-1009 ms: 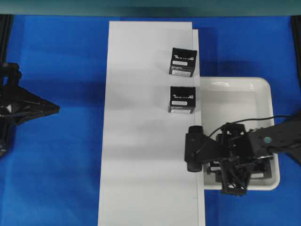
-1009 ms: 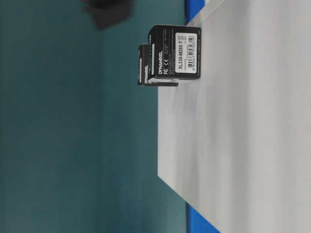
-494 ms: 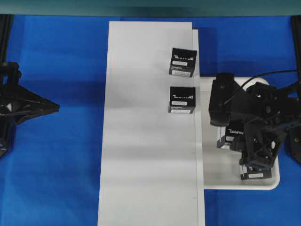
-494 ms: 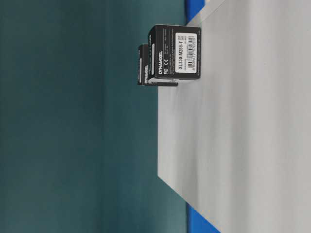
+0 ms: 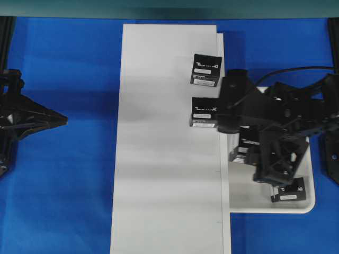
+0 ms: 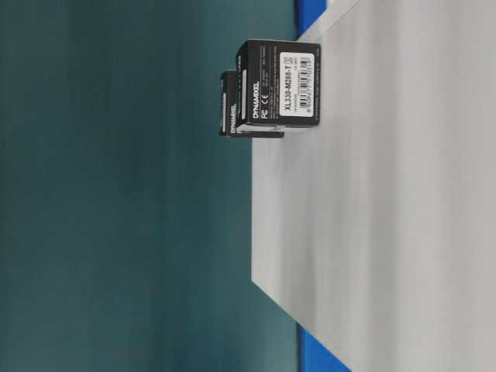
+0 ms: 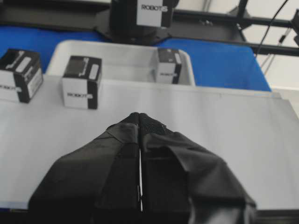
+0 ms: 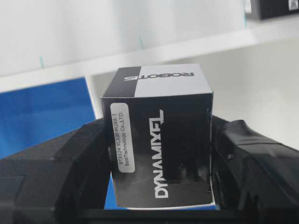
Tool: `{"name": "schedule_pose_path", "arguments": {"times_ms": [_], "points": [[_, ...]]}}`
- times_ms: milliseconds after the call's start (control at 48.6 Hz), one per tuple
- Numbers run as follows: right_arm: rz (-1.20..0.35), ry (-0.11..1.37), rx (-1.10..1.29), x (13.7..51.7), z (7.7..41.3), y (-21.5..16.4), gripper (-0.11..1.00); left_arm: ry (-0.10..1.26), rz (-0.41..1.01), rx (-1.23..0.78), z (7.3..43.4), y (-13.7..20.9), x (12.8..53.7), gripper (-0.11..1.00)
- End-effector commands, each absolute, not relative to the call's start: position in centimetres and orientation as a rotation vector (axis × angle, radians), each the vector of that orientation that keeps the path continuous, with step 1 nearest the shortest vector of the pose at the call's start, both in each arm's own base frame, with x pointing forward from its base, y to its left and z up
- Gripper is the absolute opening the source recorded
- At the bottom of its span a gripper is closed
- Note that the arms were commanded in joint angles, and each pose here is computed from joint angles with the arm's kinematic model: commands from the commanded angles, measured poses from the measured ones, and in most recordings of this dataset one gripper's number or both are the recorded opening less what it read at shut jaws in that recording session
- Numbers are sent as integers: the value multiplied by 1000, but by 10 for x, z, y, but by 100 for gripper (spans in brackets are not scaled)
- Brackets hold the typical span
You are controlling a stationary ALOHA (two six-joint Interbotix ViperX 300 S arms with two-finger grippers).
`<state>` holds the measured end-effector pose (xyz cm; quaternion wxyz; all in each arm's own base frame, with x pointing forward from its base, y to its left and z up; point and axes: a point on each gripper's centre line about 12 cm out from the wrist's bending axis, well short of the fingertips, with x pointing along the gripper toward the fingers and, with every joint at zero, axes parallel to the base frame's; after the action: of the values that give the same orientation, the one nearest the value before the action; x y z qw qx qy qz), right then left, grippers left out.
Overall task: Place the box from the white plastic tray onto the white base.
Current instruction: 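Lift the box and carry it left toward the white base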
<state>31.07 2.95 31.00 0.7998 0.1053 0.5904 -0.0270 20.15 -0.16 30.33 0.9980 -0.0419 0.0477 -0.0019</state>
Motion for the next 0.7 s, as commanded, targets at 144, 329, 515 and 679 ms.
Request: {"name": "schedule_pose_path", "arguments": {"times_ms": [144, 329, 515, 679], "points": [[-66, 1262, 191, 340, 302, 29, 59, 72, 1, -83, 313, 0, 204, -5], [-69, 1285, 168, 355, 283, 29, 59, 70, 4, -84, 314, 0, 204, -5], [-69, 1315, 146, 368, 261, 30, 59, 69, 3, -84, 314, 0, 204, -5], [-64, 1353, 129, 375, 243, 32, 59, 69, 4, -84, 314, 0, 204, -5]]}}
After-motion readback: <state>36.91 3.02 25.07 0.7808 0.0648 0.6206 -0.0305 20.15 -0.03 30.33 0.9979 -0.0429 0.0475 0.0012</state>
